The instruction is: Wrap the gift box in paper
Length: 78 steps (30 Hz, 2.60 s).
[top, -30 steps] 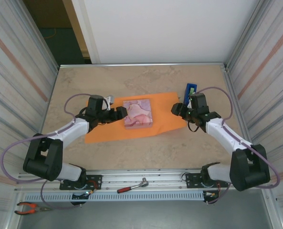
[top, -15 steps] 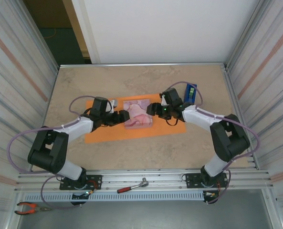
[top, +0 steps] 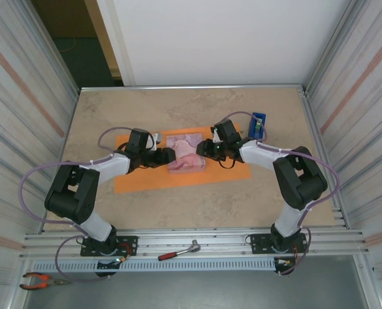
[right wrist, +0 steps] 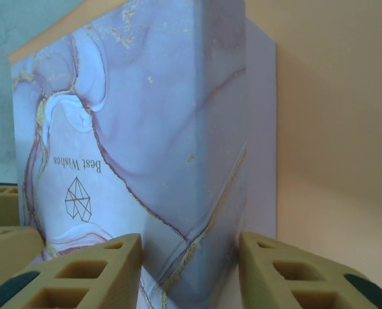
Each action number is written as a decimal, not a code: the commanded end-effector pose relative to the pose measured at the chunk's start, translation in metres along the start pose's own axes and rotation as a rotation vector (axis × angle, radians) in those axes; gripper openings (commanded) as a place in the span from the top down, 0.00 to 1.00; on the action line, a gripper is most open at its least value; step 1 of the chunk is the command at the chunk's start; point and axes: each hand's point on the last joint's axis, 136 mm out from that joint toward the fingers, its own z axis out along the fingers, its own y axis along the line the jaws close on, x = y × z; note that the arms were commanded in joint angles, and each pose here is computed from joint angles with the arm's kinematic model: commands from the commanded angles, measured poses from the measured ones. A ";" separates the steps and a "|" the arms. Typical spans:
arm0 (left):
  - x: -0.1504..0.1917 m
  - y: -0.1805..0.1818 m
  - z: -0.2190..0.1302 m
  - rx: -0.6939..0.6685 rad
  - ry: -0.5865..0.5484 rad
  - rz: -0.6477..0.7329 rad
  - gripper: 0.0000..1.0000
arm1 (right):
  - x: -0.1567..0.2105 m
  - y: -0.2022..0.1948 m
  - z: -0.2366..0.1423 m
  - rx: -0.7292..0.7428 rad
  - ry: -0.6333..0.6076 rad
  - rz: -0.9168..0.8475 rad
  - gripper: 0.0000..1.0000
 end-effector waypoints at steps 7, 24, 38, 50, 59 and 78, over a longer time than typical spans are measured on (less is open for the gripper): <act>-0.021 -0.029 -0.004 0.068 -0.028 0.073 0.47 | -0.016 0.028 -0.002 -0.064 -0.018 -0.016 0.68; -0.019 -0.019 0.006 0.044 -0.008 0.067 0.46 | -0.010 0.013 0.010 -0.031 0.002 0.008 0.66; -0.022 -0.009 -0.004 0.005 -0.032 0.063 0.33 | -0.010 0.005 -0.006 -0.008 -0.016 0.023 0.40; -0.029 -0.018 -0.048 0.026 -0.129 0.057 0.27 | 0.016 -0.114 -0.090 0.333 -0.098 0.125 0.33; -0.017 -0.025 -0.050 0.048 -0.132 0.055 0.25 | 0.038 -0.167 -0.106 0.461 -0.077 0.183 0.33; -0.014 -0.025 -0.047 0.056 -0.126 0.051 0.25 | 0.034 -0.134 -0.073 0.329 -0.062 0.110 0.38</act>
